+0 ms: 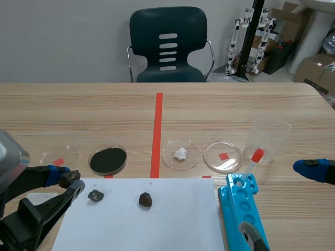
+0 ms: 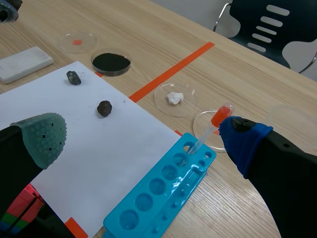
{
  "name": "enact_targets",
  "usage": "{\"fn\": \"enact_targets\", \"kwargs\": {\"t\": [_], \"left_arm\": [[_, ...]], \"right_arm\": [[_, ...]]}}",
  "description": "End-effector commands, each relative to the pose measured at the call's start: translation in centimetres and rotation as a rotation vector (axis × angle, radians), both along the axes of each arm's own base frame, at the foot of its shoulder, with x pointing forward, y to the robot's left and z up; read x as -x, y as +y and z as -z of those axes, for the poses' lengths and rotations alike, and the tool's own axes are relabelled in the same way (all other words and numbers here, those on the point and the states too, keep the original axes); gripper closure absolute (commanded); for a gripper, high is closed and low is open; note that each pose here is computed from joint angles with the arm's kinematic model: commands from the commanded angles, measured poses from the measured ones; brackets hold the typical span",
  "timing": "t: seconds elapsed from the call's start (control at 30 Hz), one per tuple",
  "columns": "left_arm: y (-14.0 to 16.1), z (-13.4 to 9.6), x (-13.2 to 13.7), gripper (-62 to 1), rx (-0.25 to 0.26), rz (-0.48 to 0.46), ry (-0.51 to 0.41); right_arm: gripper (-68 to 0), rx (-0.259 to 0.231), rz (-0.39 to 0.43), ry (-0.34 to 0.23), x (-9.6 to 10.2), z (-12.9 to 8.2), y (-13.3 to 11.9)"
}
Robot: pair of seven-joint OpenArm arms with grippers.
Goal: Put the right mineral back
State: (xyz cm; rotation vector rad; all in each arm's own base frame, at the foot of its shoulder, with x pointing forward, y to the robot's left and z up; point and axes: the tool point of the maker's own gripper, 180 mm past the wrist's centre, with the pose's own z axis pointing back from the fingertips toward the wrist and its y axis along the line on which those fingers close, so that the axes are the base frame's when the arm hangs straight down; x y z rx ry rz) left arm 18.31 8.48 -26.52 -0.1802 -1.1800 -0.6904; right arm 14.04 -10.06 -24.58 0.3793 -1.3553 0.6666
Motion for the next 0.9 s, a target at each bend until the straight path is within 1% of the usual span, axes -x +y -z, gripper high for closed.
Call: {"fn": "enact_targets", "kwargs": {"t": [0.0,0.1,0.27,0.4,0.53,0.63,0.87], "left_arm": [[-0.4,-1.7,-1.0,-9.0,0.027,0.0,-0.061],[-0.6,-2.0,-1.7,-9.0,0.024,0.002,-0.076],[-1.3,-2.3,-3.1,-9.0,0.032,0.027,-0.112],[-2.6,-1.9,-4.0,-9.0,0.04,0.093,-0.121],[-4.4,-0.7,-4.7,-9.0,0.047,0.186,-0.107],[-5.1,0.3,-5.4,-9.0,0.048,0.212,-0.094],[-6.9,3.2,-6.9,-9.0,0.08,0.243,-0.034]], "right_arm": [[-65.3,-0.021,0.0,-0.022,-0.2,-0.7,0.2],[-65.3,-0.021,0.0,-0.022,-0.2,-0.7,0.2],[-65.3,-0.021,0.0,-0.022,-0.2,-0.7,0.2],[-65.3,-0.021,0.0,-0.022,-0.2,-0.7,0.2],[-65.3,-0.021,0.0,-0.022,-0.2,-0.7,0.2],[-65.3,-0.021,0.0,-0.022,-0.2,-0.7,0.2],[-65.3,-0.021,0.0,-0.022,-0.2,-0.7,0.2]]}}
